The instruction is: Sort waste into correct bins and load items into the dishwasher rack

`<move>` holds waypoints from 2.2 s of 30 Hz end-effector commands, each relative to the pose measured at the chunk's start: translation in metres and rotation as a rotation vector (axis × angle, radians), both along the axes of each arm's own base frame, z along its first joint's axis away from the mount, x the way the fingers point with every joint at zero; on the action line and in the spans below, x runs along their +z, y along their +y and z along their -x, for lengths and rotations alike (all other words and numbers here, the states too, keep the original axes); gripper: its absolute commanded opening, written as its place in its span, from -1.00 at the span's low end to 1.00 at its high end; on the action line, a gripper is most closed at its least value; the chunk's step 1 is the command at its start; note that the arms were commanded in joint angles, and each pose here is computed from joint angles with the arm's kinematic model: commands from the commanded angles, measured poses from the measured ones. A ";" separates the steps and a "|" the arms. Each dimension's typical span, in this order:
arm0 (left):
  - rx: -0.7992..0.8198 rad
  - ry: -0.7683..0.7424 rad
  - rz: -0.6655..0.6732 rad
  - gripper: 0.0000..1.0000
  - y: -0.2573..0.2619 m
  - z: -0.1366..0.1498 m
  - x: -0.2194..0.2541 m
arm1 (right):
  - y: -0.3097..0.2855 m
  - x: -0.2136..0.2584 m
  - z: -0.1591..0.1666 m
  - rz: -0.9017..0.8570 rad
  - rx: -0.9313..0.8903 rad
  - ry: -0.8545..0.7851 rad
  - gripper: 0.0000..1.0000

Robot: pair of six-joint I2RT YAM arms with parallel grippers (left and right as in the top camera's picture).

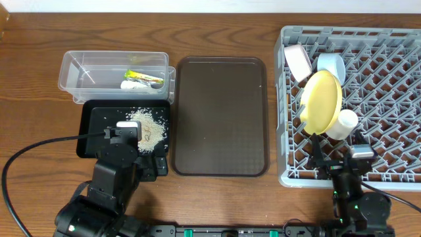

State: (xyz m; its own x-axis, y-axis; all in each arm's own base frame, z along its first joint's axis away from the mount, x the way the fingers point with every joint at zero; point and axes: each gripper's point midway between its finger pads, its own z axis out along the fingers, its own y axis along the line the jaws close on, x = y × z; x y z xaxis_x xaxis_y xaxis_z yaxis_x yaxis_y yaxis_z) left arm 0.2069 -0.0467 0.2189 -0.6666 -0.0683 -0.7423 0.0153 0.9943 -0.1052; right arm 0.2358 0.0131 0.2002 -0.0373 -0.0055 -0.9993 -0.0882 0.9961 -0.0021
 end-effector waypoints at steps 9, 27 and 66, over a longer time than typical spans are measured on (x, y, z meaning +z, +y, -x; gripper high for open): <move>0.012 0.001 -0.002 1.00 0.001 0.000 -0.001 | 0.005 -0.043 -0.007 0.029 0.005 0.064 0.98; 0.012 0.001 -0.002 1.00 0.001 0.000 -0.001 | 0.005 -0.044 -0.007 0.029 0.005 0.065 0.99; 0.112 -0.512 0.051 1.00 0.043 -0.031 -0.022 | 0.005 -0.044 -0.007 0.029 0.005 0.065 0.98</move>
State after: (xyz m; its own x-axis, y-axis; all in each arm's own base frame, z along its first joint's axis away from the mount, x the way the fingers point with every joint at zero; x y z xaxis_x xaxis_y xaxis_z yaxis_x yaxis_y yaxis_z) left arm 0.2371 -0.0075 0.2047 -0.2574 -0.1846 -0.9485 -0.0257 0.9825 -0.1842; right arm 0.2429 0.0162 0.1576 -0.1058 -0.0176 -0.9942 -0.0885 0.9960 -0.0082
